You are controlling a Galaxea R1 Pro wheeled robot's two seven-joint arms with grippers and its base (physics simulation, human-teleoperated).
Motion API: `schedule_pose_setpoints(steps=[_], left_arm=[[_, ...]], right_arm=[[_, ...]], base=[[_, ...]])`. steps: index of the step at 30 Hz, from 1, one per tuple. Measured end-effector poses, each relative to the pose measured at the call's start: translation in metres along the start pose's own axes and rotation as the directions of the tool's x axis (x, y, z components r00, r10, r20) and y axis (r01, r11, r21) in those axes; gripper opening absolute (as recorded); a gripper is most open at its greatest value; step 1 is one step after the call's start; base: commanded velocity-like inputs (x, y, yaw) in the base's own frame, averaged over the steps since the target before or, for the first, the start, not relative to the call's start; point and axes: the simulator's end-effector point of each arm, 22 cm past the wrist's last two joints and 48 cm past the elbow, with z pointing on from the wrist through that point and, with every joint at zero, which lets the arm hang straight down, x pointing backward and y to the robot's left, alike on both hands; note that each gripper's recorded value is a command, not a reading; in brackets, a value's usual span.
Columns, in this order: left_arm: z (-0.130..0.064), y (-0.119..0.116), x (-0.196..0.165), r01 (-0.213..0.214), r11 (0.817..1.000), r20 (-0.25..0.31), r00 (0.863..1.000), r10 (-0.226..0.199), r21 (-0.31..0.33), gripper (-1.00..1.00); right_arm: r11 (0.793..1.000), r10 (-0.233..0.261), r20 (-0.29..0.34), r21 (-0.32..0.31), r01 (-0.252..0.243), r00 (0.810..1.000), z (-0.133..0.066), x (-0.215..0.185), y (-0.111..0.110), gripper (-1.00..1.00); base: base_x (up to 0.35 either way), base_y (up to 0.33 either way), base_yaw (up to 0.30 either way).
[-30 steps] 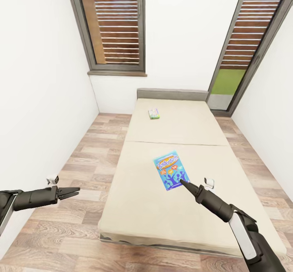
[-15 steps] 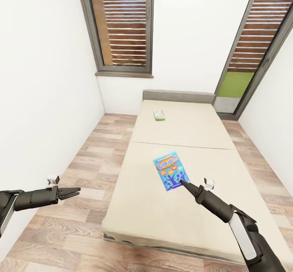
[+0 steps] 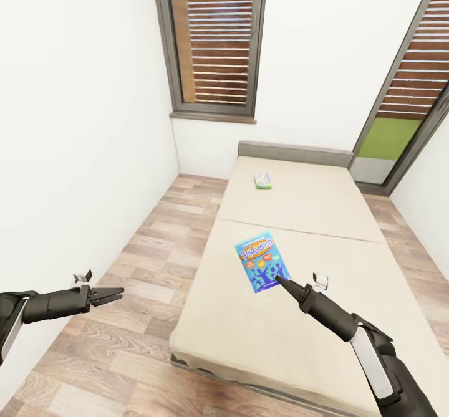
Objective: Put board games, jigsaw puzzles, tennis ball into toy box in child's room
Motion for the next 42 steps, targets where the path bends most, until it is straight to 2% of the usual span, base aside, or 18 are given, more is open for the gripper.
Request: schedule_pose_setpoints(steps=[16,25,42], left_arm=[[-0.002,-0.009,-0.003,-0.018,1.000,0.008,1.000,0.018,0.006,1.00],[-0.005,-0.014,-0.006,-0.030,1.000,0.013,0.999,0.030,0.008,1.00],[-0.008,-0.025,-0.009,-0.053,0.999,0.021,0.998,0.053,0.013,1.00]], right_arm=[[1.000,-0.016,0.007,-0.015,0.017,1.000,0.001,-0.006,0.009,-1.00],[0.998,-0.063,0.031,-0.015,0.064,0.997,0.001,-0.014,0.013,-1.00],[0.996,-0.085,0.042,-0.025,0.087,0.995,0.003,-0.021,0.023,-1.00]], base=[[0.000,0.000,0.207],[0.000,0.000,0.168],[0.000,0.000,0.162]])
